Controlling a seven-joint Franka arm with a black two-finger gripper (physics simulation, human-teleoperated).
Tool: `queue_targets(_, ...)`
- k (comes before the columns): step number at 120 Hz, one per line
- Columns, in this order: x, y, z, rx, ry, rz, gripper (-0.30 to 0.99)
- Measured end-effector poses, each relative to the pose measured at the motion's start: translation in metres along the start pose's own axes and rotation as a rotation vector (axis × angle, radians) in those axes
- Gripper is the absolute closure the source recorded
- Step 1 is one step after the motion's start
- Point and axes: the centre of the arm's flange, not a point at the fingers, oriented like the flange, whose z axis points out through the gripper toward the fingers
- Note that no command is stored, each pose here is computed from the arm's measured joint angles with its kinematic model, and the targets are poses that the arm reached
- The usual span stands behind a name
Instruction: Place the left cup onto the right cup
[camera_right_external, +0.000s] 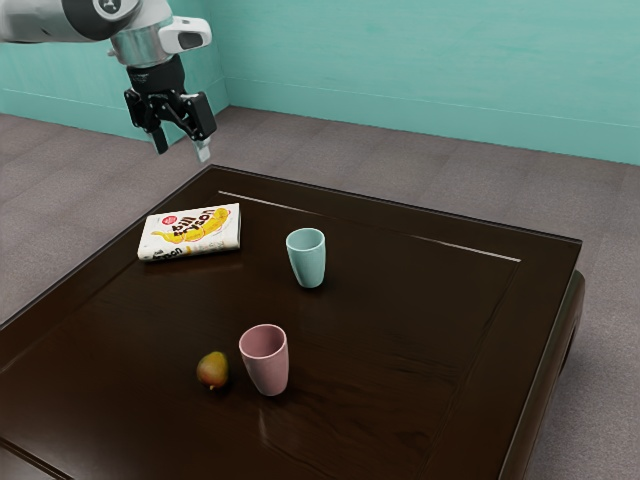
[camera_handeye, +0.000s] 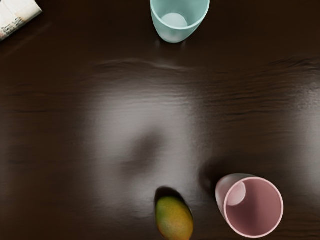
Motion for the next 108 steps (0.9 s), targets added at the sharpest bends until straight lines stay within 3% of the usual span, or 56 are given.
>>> queue_targets(18,0.015,0.000,0.004,0.020,0.005,0.005,0.03)
queue_targets(53,0.120,0.007,0.084,0.087,-0.013,0.034,0.03)
queue_targets(76,0.166,0.005,0.147,0.061,-0.018,0.045,0.03)
queue_targets(108,0.191,0.005,0.215,0.016,-0.046,0.009,0.03)
